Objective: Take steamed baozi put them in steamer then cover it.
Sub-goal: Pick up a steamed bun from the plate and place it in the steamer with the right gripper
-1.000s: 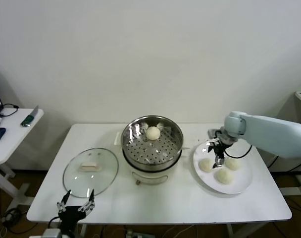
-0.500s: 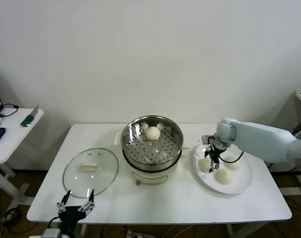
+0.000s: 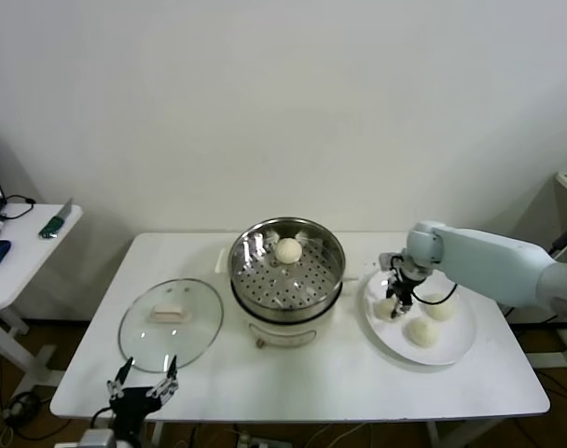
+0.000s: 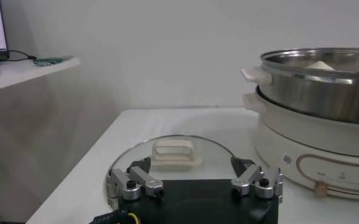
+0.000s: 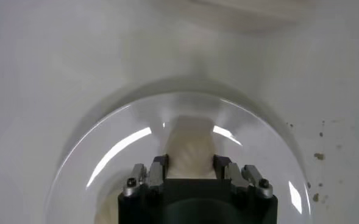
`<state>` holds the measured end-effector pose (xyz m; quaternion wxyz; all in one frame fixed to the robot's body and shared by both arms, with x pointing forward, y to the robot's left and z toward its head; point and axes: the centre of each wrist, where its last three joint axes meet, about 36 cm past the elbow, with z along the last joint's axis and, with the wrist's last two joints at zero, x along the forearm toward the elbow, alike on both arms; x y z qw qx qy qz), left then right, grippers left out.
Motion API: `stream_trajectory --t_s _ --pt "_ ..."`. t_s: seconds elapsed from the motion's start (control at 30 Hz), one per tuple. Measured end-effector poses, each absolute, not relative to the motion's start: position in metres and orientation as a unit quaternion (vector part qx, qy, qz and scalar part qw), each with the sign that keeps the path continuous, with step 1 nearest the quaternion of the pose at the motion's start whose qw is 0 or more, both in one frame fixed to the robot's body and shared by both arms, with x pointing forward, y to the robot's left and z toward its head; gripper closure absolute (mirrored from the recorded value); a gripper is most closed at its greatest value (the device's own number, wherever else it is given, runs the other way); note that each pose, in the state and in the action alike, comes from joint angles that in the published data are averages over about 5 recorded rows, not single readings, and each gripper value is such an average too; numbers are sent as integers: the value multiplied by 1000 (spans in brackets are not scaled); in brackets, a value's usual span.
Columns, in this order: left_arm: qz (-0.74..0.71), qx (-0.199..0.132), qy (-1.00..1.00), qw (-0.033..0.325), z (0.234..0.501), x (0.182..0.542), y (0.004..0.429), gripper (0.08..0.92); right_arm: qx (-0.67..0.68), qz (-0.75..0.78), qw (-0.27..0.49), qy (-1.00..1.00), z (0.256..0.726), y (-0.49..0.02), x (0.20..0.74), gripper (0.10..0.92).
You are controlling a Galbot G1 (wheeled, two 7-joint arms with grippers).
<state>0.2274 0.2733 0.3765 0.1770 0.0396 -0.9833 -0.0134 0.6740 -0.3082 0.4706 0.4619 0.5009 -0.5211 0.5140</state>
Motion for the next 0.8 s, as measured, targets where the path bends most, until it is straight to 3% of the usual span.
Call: stream_trajectory --t_s 0.2,0.43,0.63,0.8 --pt "-12 38 -984 174 378 229 272 177 505 522 450 -519 509 -311 678 530" --pt "-11 35 -985 170 382 231 271 177 508 546 423 -514 596 -298 681 530" --pt "-10 32 -986 165 386 232 271 177 509 570 380 -521 686 -263 672 530" --pt "-6 31 -986 161 389 233 269 177 522 579 343 -525 734 -219 657 530"
